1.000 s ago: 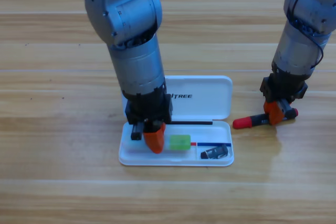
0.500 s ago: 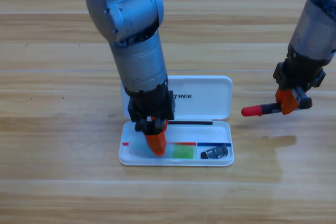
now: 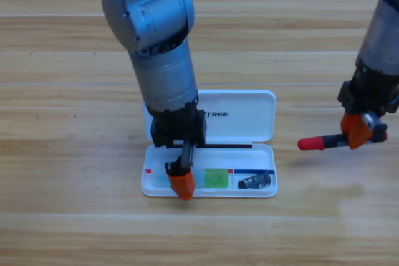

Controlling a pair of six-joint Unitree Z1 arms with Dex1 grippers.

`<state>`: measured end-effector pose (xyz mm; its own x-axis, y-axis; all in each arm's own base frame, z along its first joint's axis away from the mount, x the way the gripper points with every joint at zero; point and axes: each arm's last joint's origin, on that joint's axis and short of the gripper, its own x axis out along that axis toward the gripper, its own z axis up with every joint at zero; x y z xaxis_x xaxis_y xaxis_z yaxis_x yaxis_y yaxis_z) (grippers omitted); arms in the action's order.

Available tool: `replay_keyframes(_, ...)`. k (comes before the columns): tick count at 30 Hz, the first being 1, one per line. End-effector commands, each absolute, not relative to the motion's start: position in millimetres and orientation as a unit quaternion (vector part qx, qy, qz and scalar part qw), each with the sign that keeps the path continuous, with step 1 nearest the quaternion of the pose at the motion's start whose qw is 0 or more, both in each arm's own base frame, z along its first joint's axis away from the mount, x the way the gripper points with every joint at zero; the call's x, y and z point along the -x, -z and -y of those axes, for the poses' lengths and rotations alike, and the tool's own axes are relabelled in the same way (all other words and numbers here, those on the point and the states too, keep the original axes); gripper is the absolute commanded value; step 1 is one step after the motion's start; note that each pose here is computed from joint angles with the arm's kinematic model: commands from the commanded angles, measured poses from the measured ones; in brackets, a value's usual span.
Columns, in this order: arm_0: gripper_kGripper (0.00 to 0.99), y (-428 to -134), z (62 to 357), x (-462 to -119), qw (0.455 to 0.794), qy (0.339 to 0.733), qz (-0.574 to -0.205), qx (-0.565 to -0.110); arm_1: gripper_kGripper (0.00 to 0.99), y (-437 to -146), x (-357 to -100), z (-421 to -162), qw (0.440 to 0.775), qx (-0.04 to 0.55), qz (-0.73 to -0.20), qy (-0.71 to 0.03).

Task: Clean up eraser and pencils

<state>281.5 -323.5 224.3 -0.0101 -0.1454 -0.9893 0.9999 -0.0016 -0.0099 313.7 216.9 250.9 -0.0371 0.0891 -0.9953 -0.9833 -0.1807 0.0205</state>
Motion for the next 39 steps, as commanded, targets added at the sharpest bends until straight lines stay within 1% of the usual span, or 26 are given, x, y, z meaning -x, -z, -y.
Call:
replay_keyframes(1,0.99,-261.9,305.0,-252.7,0.533,0.543,-0.459,-0.459,0.0,-307.1,-261.0,-221.8,0.48,0.507,-0.409,-0.587)
replay_keyframes(3,0.99,-289.0,285.9,-246.4,0.557,0.536,-0.445,-0.452,0.0,-311.4,-253.8,-235.1,0.482,0.507,-0.406,-0.588)
replay_keyframes(6,0.99,-324.1,250.6,-241.9,0.591,0.526,-0.426,-0.439,0.0,-305.9,-253.7,-261.7,0.478,0.507,-0.409,-0.589)
replay_keyframes(10,0.99,-353.4,197.9,-242.7,0.631,0.512,-0.409,-0.415,0.0,-284.4,-261.4,-302.5,0.47,0.507,-0.418,-0.589)
replay_keyframes(13,0.99,-362.0,158.6,-249.4,0.655,0.506,-0.402,-0.393,0.0,-266.0,-267.4,-331.4,0.467,0.508,-0.424,-0.587)
replay_keyframes(15,0.99,-361.9,135.4,-255.5,0.666,0.505,-0.402,-0.373,0.0,-255.4,-270.3,-347.3,0.465,0.509,-0.425,-0.586)
replay_keyframes(18,0.99,-358.3,105.2,-265.3,0.681,0.505,-0.402,-0.345,0.0,-242.1,-275.9,-365.8,0.467,0.512,-0.426,-0.581)
replay_keyframes(21,0.99,-352.3,83.6,-270.0,0.689,0.509,-0.401,-0.324,0.0,-228.5,-282.8,-377.9,0.468,0.512,-0.43,-0.578)
replay_keyframes(25,0.99,-342.0,70.1,-271.1,0.69,0.515,-0.401,-0.313,0.0,-213.4,-289.2,-387.8,0.466,0.515,-0.435,-0.573)
replay_keyframes(29,0.99,-332.7,65.6,-268.8,0.686,0.522,-0.402,-0.309,0.0,-200.9,-295.5,-394.7,0.465,0.521,-0.438,-0.566)
replay_keyframes(33,0.99,-324.4,65.3,-265.5,0.683,0.526,-0.404,-0.307,0.0,-195.7,-299.2,-396.0,0.465,0.524,-0.441,-0.56)
replay_keyframes(39,0.99,-319.6,64.8,-259.6,0.685,0.528,-0.4,-0.304,0.0,-196.1,-303.6,-395.9,0.47,0.526,-0.439,-0.556)
